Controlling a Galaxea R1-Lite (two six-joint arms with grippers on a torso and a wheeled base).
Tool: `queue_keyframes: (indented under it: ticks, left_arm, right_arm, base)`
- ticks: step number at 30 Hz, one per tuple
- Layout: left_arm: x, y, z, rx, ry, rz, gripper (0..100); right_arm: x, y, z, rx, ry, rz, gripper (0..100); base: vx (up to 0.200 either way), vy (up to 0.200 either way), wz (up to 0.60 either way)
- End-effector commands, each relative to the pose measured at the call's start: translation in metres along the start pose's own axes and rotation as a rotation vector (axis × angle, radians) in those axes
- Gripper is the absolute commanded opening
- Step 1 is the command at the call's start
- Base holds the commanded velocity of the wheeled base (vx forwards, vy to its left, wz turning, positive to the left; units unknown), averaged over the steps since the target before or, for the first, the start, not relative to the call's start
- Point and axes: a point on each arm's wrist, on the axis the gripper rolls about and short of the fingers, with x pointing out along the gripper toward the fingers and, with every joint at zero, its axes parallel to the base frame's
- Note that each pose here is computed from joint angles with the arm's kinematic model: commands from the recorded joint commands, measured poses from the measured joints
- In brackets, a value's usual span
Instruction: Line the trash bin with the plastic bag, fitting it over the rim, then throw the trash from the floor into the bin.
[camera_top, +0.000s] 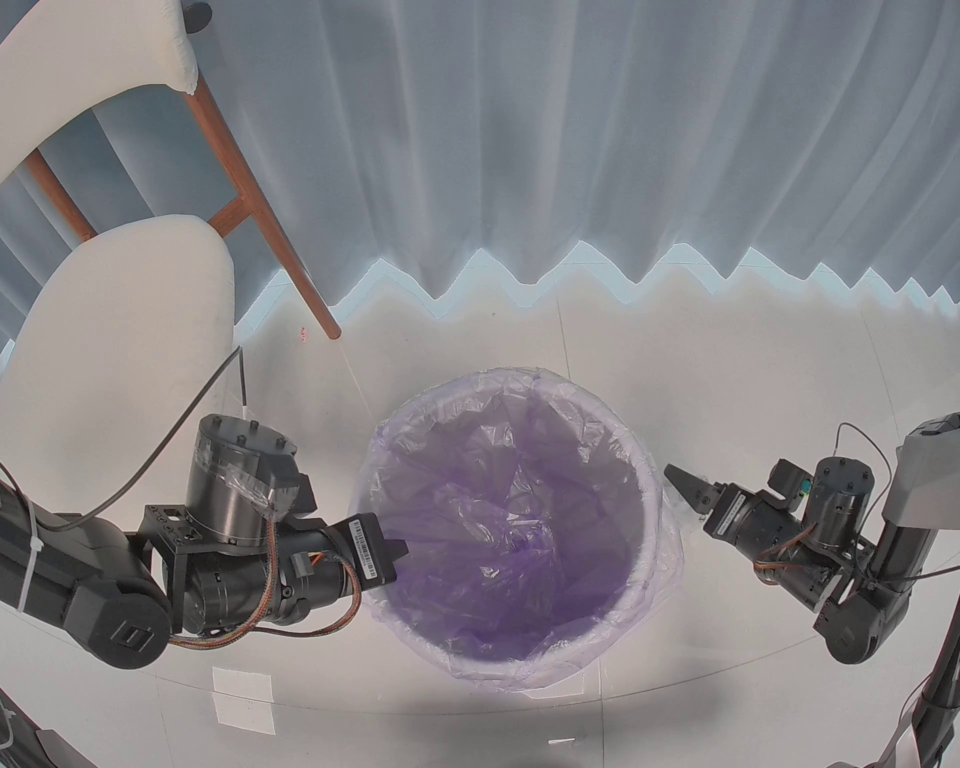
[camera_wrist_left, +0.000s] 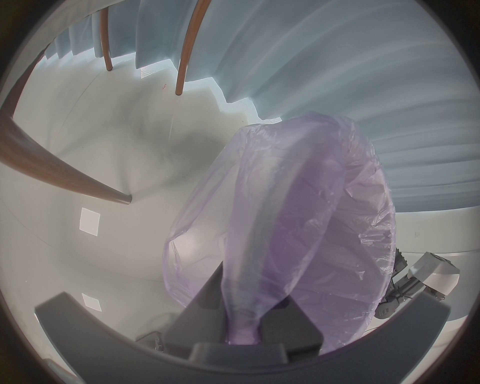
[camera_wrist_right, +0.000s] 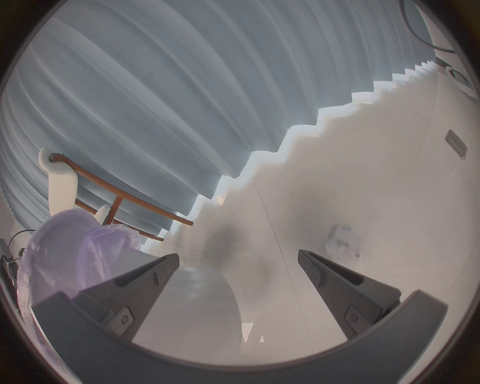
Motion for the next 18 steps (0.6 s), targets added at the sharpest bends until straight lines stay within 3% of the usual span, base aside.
queue_keyframes:
  ticks: [1, 6, 17, 18]
  left_arm:
    - [0.000, 0.000, 0.001, 0.000, -0.002, 0.000, 0]
    - [0.002, 0.001, 0.000, 0.012, 0.002, 0.006, 0]
    - [0.004, 0.001, 0.001, 0.042, 0.001, 0.012, 0]
    - [0.006, 0.001, 0.001, 0.045, 0.003, 0.015, 0]
  right_arm:
    - [-0.031, 0.000, 0.002, 0.028, 0.012, -0.016, 100]
    - [-0.056, 0.007, 0.000, 0.032, 0.065, 0.042, 100]
    - [-0.073, 0.020, -0.001, -0.095, 0.099, 0.150, 100]
    - [-0.074, 0.020, -0.003, -0.135, 0.119, 0.180, 100]
  base:
    - [0.000, 0.000, 0.00]
    - [0.000, 0.000, 0.00]
    - [0.000, 0.000, 0.00]
    - [0.000, 0.000, 0.00]
